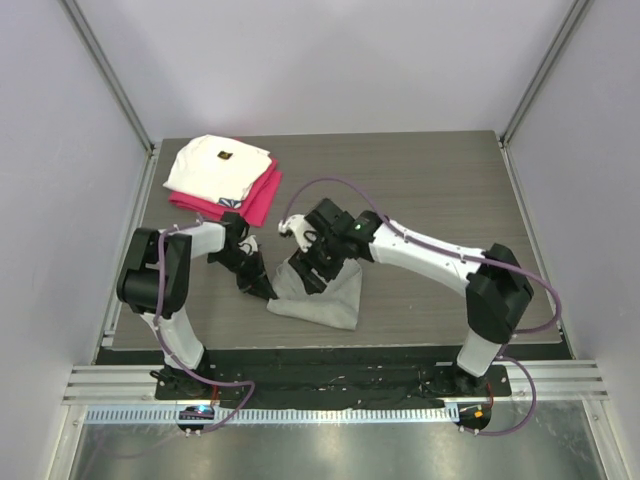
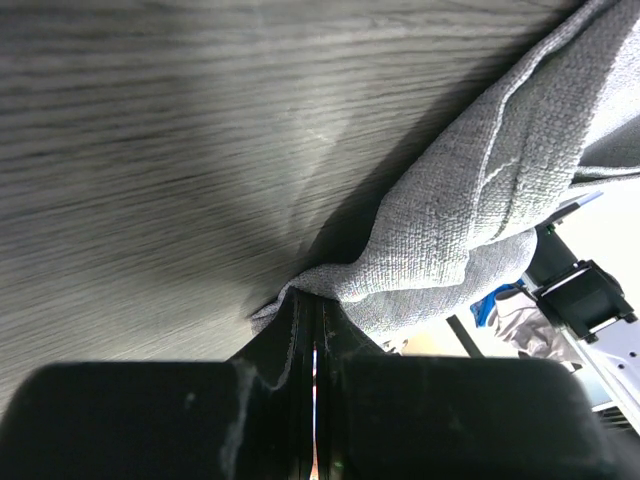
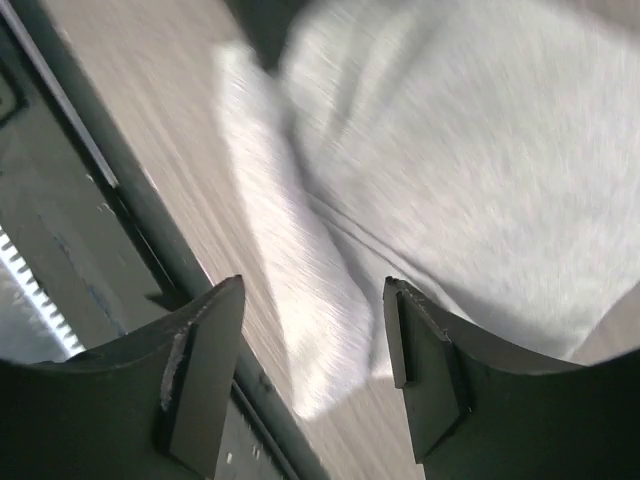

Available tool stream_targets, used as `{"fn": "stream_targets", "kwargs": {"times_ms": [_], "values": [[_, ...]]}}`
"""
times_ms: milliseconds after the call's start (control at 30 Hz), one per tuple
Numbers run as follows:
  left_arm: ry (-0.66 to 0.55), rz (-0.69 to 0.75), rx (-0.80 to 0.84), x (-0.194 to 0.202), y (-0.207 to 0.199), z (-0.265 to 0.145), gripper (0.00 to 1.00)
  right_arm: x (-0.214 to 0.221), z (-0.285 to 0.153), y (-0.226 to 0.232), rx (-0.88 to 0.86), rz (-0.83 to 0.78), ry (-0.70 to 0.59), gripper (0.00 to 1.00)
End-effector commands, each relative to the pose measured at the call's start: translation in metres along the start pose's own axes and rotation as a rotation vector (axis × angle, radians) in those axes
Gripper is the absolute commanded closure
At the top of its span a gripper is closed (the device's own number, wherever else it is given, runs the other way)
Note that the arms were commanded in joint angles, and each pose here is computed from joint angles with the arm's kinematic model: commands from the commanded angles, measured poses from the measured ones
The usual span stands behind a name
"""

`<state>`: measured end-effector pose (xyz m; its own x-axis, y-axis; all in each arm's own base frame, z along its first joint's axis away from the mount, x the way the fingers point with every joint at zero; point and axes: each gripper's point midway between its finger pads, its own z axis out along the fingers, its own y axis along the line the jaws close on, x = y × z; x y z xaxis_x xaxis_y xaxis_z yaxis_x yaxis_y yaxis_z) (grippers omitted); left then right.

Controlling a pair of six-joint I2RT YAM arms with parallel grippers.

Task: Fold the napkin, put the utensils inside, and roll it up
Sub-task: Roll the napkin with the utensil

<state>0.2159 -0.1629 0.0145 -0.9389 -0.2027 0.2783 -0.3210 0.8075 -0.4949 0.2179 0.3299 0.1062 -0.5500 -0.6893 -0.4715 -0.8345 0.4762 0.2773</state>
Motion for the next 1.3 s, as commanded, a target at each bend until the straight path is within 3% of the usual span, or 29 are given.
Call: {"fn": "stream_targets", "kwargs": {"times_ms": [0,233,667,1200,1267], "values": [[-0.004,0.038,-0.135,-0.005,0.031,0.013,1.00,-0.031,0.003,0.039,0.166,-0.241,-0.153,0.35],[0.016,0.036,-0.137,-0.005,0.030,0.012,1.00,-0.004,0.054,0.063,0.172,-0.359,-0.098,0.35],[0.030,0.053,-0.133,-0.006,0.028,0.012,1.00,0.005,0.072,0.051,0.259,-0.398,-0.060,0.37],[0.000,0.089,-0.096,-0.011,0.012,0.000,1.00,0.057,0.104,0.036,0.154,-0.303,0.079,0.54],[-0.030,0.104,-0.087,-0.017,0.002,-0.010,0.89,0.065,0.106,0.037,0.084,-0.264,0.112,0.58]]}}
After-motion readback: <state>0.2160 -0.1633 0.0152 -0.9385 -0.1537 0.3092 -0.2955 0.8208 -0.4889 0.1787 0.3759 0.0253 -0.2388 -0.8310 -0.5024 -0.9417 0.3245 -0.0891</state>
